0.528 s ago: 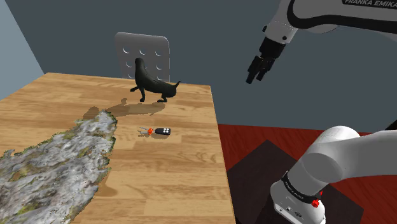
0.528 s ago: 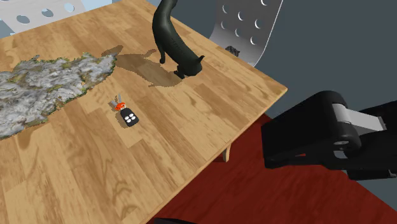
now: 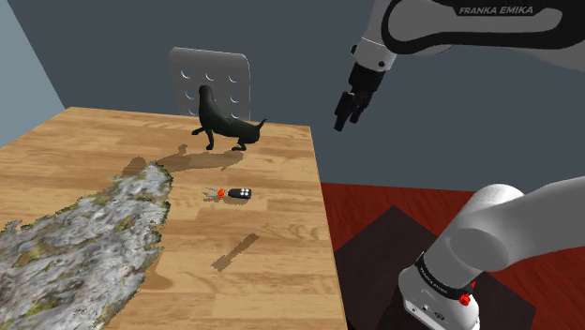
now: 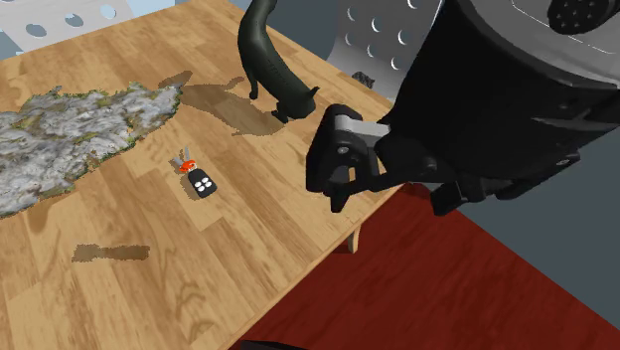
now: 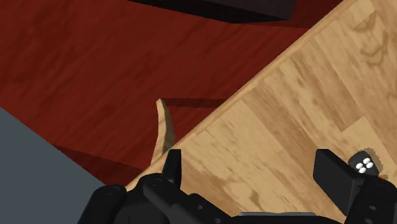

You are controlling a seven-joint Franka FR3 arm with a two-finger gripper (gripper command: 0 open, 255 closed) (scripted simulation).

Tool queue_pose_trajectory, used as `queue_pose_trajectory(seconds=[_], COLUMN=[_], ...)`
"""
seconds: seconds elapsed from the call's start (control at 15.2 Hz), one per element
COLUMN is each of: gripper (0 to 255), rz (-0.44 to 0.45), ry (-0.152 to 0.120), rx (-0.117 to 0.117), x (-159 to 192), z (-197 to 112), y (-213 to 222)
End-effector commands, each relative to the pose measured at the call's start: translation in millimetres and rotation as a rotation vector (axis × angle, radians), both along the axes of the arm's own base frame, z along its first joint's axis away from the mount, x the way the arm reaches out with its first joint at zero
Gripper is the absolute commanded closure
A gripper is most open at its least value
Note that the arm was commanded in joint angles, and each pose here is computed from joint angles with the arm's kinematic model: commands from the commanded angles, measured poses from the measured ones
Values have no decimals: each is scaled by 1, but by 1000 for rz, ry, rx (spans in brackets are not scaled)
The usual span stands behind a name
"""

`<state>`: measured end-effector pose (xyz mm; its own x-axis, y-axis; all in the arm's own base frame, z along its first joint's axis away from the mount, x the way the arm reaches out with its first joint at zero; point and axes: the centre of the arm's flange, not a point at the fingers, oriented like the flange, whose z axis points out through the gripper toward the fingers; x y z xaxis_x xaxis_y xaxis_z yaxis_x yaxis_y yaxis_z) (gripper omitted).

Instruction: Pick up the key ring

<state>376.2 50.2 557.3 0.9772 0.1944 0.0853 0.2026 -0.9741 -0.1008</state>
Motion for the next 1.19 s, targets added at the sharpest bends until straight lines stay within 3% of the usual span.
queue_pose_trajectory(seconds=[0.0,1.12], gripper=[0,0], rz=[37,347], ry=[5,48], rx=[-11,-112], x=[15,100], z=[-7,-91], y=[23,230])
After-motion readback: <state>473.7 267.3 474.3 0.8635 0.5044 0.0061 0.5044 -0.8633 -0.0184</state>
